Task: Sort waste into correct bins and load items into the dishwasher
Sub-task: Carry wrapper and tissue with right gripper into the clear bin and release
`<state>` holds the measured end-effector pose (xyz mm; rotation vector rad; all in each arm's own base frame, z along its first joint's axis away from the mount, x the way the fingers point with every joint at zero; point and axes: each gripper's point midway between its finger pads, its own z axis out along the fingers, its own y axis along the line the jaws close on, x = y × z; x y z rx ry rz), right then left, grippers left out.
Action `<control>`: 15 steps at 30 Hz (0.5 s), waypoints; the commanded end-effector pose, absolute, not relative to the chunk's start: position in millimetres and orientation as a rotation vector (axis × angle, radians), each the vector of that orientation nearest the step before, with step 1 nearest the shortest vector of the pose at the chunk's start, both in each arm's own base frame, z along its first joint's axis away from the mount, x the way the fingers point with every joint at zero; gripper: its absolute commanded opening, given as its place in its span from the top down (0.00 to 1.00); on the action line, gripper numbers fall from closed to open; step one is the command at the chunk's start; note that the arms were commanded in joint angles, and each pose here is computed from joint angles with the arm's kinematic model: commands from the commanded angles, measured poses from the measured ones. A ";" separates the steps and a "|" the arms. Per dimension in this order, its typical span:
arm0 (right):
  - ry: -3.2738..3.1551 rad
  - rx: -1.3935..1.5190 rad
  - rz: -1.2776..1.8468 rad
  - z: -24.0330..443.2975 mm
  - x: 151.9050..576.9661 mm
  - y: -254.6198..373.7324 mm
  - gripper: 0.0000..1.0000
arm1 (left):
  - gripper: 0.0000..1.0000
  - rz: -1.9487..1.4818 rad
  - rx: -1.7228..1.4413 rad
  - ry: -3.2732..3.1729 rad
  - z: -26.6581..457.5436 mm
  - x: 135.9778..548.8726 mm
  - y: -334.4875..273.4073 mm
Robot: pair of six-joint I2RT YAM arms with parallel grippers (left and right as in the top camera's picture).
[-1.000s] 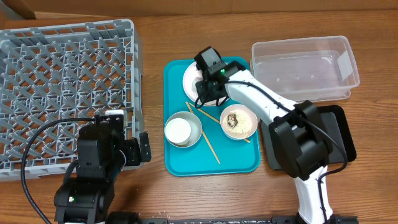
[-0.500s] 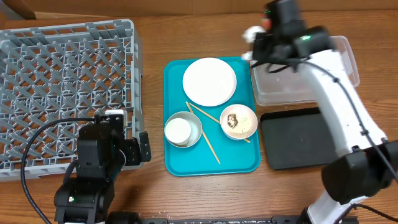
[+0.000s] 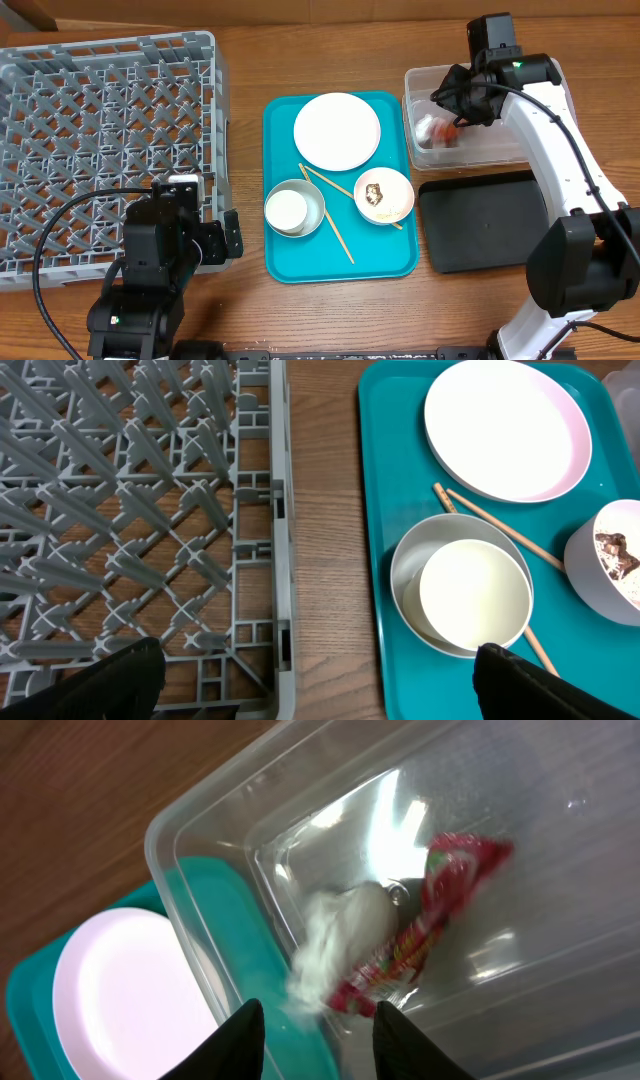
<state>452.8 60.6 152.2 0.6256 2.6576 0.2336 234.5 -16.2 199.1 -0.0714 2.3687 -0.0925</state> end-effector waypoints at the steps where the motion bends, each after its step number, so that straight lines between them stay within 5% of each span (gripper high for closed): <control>1: 2.617 0.525 0.249 185.0 455.7 61.9 0.62 | 0.00 -0.093 -0.072 2.342 208.5 236.6 -16.6; 7: 2.580 0.264 0.333 241.3 431.4 74.0 0.59 | 0.00 -0.093 -0.072 2.341 208.6 236.8 -16.6; 15: 2.772 -0.065 0.454 237.2 364.9 107.2 0.58 | 0.00 -0.093 -0.072 2.342 208.5 236.7 -16.5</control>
